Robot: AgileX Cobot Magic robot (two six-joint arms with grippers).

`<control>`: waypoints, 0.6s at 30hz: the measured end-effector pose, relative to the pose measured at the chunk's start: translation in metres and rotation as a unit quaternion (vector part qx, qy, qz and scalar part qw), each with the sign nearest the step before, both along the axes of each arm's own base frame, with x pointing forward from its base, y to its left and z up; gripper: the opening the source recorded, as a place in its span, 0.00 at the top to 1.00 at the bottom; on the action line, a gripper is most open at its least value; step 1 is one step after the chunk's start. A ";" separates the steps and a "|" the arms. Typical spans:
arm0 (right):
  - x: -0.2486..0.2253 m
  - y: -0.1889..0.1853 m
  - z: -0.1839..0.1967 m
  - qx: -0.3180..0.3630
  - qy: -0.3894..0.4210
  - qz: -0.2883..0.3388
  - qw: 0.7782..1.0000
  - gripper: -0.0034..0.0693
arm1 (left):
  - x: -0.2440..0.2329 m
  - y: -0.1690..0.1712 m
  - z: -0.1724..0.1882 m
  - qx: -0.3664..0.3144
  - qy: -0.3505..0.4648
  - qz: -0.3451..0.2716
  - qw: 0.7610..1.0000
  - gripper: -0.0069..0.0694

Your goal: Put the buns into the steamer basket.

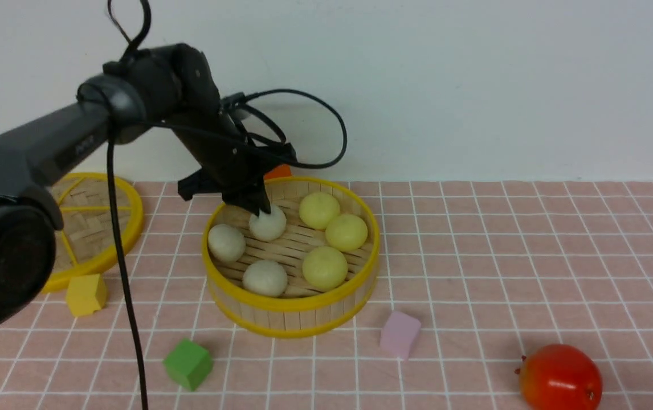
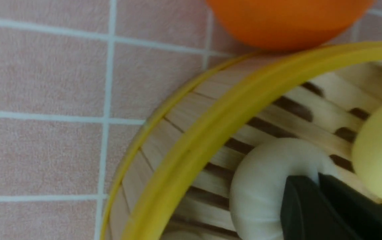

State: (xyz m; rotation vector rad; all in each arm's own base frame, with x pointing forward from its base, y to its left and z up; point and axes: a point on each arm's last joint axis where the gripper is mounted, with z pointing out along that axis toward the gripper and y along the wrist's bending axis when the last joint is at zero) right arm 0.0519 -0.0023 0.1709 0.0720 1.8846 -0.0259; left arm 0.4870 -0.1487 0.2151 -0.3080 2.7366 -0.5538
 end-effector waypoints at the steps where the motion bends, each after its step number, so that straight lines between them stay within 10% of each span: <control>1: 0.000 0.000 0.000 0.000 0.000 0.000 1.000 0.63 | 0.000 0.000 0.000 0.000 0.001 0.001 1.000 0.77; 10: 0.000 0.000 0.000 0.000 0.000 0.000 1.000 0.63 | -0.030 0.006 0.087 0.000 -0.034 -0.038 0.999 0.43; 18: 0.000 0.000 0.000 0.000 0.000 0.000 1.000 0.63 | -0.115 0.021 0.224 -0.039 -0.162 -0.087 0.982 0.49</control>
